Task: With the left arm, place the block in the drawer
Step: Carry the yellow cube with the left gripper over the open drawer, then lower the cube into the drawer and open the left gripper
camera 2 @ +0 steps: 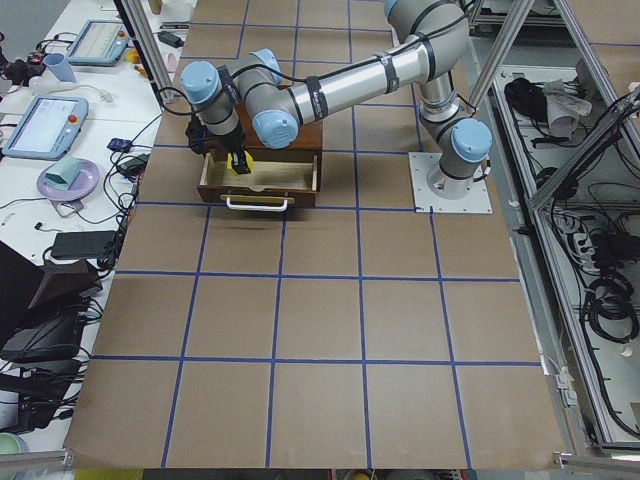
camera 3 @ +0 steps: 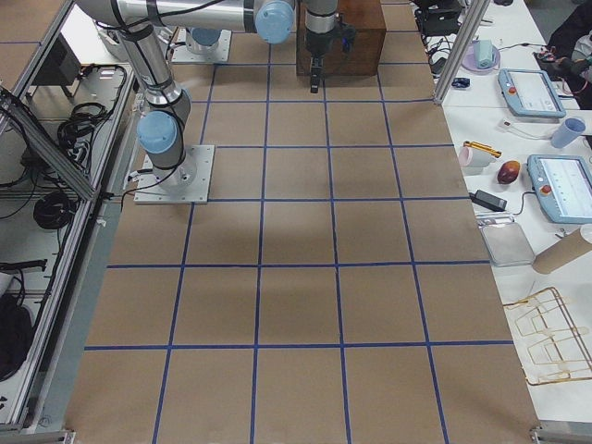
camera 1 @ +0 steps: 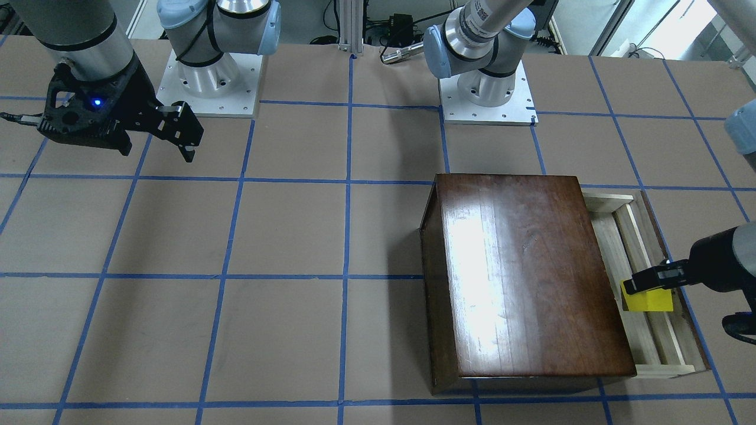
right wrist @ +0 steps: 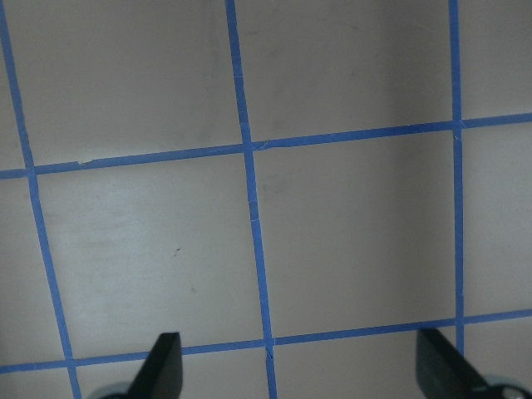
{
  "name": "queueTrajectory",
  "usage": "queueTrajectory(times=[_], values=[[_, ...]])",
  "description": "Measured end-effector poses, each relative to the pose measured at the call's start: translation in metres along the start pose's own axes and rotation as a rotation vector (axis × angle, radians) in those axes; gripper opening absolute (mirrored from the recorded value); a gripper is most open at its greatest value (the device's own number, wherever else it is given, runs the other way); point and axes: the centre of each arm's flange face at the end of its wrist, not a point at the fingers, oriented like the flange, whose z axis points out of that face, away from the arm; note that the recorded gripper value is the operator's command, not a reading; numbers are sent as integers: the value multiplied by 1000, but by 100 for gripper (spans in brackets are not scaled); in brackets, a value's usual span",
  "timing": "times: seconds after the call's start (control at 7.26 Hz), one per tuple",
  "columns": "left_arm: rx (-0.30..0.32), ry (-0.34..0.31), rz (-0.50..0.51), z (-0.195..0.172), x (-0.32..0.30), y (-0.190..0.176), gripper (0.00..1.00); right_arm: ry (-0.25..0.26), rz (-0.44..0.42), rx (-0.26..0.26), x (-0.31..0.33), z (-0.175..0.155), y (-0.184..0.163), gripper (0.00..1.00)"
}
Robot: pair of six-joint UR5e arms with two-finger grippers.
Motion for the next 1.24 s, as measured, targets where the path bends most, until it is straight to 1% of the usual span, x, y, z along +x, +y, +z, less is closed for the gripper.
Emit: queueTrajectory(times=[0.14,0.28,0.41,0.55,0.96,1.24], values=[[-5,-3,2,12,-3,1,0,0,0,0,0,0,0,100],[-9,-7,5,24,-6,2,6,0,0,0,0,0,0,100],[-12,-9,6,33,-8,2,73,0,0,0,0,0,0,100],[-17,-7,5,39,-8,3,100,0,0,0,0,0,0,100],[-15,-11,5,38,-8,6,100,0,0,0,0,0,0,100],[2,-22,5,27,-7,7,100,0,0,0,0,0,0,100]])
